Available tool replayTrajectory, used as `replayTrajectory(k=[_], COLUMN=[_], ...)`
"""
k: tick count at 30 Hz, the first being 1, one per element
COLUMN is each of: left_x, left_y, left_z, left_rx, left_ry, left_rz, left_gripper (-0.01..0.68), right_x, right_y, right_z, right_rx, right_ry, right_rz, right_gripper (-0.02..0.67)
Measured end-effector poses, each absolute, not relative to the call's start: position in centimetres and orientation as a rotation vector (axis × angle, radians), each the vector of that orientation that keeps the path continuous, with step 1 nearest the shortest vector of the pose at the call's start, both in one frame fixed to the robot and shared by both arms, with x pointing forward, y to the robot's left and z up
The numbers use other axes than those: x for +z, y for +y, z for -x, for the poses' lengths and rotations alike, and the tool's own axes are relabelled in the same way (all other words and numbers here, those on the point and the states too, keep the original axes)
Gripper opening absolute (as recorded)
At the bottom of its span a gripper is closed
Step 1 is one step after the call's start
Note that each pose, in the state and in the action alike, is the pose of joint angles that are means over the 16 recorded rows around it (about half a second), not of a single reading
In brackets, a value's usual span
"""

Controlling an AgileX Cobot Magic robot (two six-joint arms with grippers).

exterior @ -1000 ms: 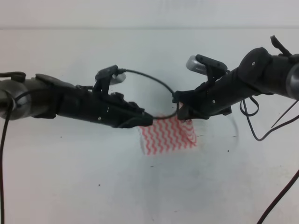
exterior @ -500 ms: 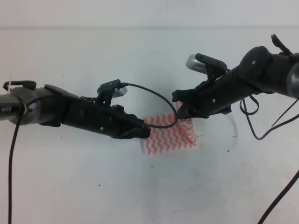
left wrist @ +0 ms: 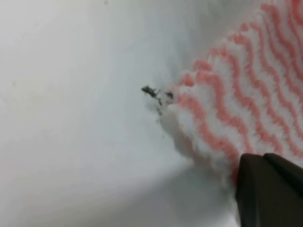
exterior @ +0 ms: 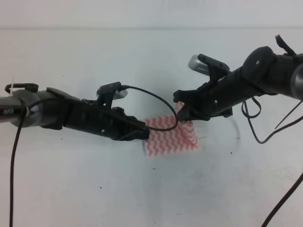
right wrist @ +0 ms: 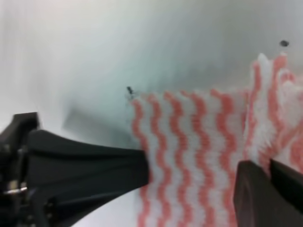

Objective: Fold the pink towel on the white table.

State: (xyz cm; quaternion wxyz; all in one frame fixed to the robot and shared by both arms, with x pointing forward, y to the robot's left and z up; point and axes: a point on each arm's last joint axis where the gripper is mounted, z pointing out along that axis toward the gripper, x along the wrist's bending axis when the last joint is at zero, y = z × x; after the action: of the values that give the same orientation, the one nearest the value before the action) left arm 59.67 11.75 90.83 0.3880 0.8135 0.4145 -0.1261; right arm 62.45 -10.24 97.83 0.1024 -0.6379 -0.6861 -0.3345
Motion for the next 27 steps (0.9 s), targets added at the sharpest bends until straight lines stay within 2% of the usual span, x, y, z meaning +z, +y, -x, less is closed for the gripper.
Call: replayTrajectory(k=[14, 27], left_x=[90.4, 90.5], left_y=[11.7, 11.7], left_z=[-59.7, -59.7], left_rx=[-0.324, -0.328], left_ry=[1.062, 1.061], left_rz=[-2.071, -2.067], left_gripper=[-0.005, -0.005], right_x=[98.5, 96.9], right_y=[-8.2, -6.9], right_z=[-62.1, -62.0], right_rx=[-1.033, -0.996], right_ry=[-2.035, -2.033], right_rz=[1.820, 1.812], right_gripper=[-0.018, -0.017])
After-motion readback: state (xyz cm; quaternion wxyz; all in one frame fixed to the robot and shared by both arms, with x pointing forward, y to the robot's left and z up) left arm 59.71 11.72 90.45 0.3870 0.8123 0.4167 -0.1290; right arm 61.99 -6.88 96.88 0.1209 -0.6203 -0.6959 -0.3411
